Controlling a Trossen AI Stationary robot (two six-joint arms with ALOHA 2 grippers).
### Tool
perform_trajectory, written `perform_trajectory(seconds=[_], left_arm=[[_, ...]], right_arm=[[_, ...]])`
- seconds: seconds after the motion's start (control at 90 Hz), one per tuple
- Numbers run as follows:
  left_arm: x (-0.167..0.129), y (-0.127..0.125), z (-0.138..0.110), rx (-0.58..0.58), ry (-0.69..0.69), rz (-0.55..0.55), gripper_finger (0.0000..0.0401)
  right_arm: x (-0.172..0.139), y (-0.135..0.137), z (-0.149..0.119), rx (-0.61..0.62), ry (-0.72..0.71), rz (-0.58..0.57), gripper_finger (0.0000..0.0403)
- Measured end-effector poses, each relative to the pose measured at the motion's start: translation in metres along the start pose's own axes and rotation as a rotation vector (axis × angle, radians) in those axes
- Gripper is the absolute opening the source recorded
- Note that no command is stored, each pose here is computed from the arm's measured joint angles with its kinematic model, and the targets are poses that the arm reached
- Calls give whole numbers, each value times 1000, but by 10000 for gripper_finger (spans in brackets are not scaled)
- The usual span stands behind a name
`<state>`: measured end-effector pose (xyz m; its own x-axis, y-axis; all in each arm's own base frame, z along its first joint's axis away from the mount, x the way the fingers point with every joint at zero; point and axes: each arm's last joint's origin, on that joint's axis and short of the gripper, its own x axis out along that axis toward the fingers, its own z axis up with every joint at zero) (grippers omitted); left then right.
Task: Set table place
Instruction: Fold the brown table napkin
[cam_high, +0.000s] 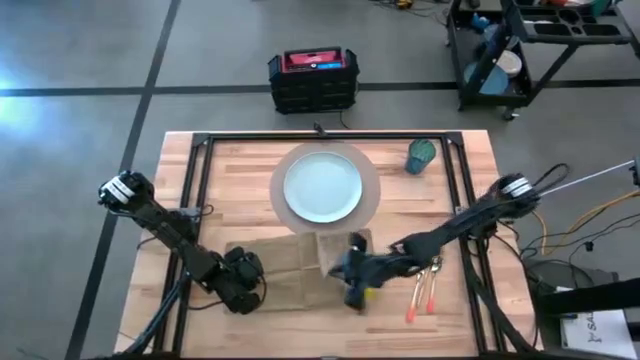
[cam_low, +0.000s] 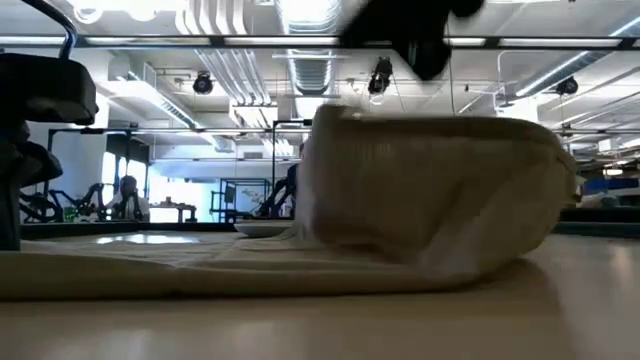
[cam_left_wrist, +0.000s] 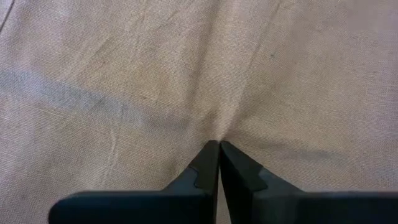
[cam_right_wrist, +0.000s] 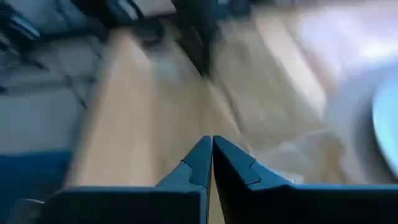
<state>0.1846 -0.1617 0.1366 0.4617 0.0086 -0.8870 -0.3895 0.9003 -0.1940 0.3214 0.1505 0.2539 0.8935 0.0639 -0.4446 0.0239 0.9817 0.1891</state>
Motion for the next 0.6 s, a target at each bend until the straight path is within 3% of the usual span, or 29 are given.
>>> perform_trajectory(seconds=[0.056,0.189,0.256,0.378,0.467,0.6], left_arm=[[0,0,0,1,-1,-1,1],[1,0,1,9,-4,1,2],[1,0,1,8,-15,6,1],[1,-1,2,-4,-27,-5,2],[1,-1,3,-9,-29,-8,1],[3,0,7,-28,-35,-7,1]], right_arm=[[-15,0,7,5,7,-46,0],[-31,-16,-5,53,178,-312,0],[-31,-19,-10,97,212,-365,0],[-14,-15,-22,153,276,-320,0],[9,-6,-35,189,311,-221,0],[44,8,-50,178,373,-151,0]])
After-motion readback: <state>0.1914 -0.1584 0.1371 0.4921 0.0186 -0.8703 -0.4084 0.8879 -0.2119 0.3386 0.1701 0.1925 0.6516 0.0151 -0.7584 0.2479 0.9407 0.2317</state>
